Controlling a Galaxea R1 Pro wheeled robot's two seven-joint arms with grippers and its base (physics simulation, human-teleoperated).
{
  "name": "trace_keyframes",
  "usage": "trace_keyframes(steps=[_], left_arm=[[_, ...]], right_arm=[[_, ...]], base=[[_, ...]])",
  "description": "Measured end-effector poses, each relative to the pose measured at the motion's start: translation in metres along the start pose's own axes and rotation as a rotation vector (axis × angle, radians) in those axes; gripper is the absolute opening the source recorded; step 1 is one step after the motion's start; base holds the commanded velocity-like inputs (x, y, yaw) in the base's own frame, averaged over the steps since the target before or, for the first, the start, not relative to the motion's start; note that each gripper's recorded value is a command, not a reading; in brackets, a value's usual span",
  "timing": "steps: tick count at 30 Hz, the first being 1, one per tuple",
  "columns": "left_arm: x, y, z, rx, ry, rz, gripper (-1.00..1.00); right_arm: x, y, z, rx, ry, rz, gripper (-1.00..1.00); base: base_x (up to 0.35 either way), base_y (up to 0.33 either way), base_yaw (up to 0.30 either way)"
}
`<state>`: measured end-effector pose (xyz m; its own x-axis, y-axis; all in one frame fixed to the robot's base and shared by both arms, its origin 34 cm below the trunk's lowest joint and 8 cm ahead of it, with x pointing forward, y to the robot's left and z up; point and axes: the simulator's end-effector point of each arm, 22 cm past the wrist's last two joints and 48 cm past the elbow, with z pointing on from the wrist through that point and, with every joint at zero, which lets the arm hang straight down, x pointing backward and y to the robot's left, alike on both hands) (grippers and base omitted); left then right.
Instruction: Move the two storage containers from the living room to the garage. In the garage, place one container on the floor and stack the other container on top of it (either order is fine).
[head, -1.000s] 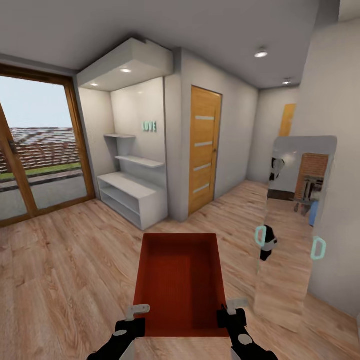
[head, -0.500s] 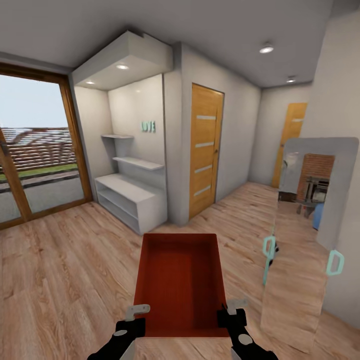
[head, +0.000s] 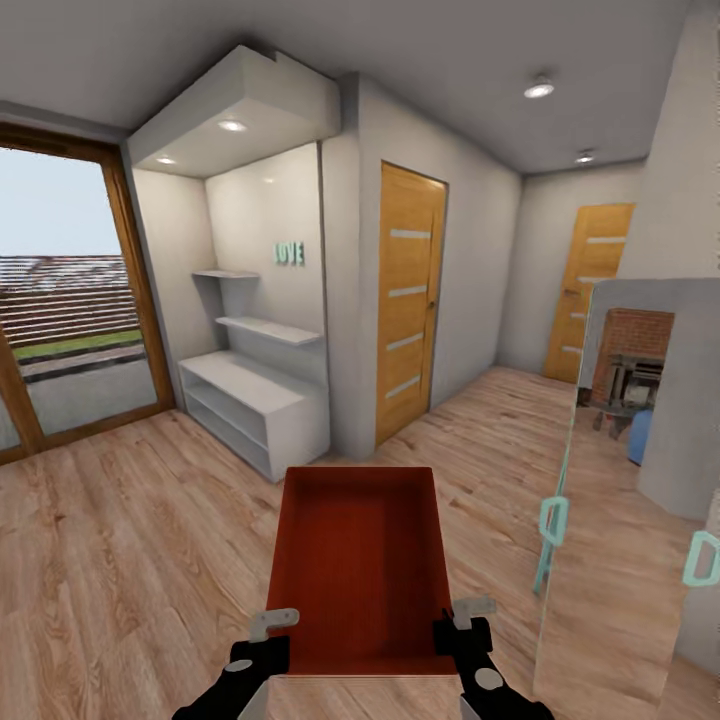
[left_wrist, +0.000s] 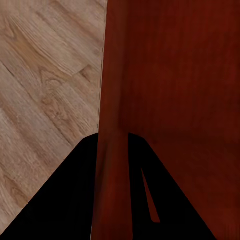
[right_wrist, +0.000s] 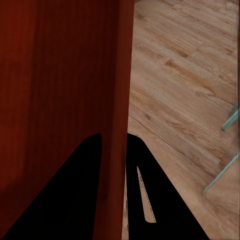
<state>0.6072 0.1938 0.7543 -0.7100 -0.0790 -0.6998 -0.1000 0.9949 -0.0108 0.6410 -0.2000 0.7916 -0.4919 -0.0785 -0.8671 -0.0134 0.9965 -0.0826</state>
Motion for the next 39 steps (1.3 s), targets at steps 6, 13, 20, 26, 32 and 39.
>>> trace_keyframes(steps=[6,13,20,26,32,39], left_arm=[[-0.0009,0.0000,-0.0006,0.000,-0.002,-0.001,-1.00],[-0.0025,-0.0009,-0.0015,-0.001,-0.005,-0.001,-1.00],[-0.0040,-0.0023,-0.0025,-0.002,-0.009,-0.002,-1.00],[-0.0044,-0.0030,-0.0030,-0.003,-0.010,-0.002,-1.00],[-0.0041,-0.0027,-0.0029,-0.003,-0.009,-0.002,-1.00],[-0.0047,-0.0013,-0.0026,-0.001,-0.010,-0.002,-1.00]], right_arm=[[-0.0013,-0.0001,-0.0003,0.000,-0.002,0.000,-1.00],[-0.0029,-0.0010,-0.0006,-0.001,-0.005,0.000,-1.00],[-0.0046,-0.0025,-0.0007,-0.002,-0.009,0.000,-1.00],[-0.0051,-0.0033,-0.0008,-0.003,-0.010,0.000,-1.00],[-0.0048,-0.0030,-0.0008,-0.002,-0.008,0.000,-1.00],[-0.0054,-0.0015,-0.0011,0.000,-0.009,0.000,-1.00]], base=[[0.321,0.000,-0.224],[0.322,0.031,-0.237],[0.322,0.132,-0.237],[0.315,0.181,-0.117],[0.307,0.201,-0.008],[0.306,0.204,-0.048]])
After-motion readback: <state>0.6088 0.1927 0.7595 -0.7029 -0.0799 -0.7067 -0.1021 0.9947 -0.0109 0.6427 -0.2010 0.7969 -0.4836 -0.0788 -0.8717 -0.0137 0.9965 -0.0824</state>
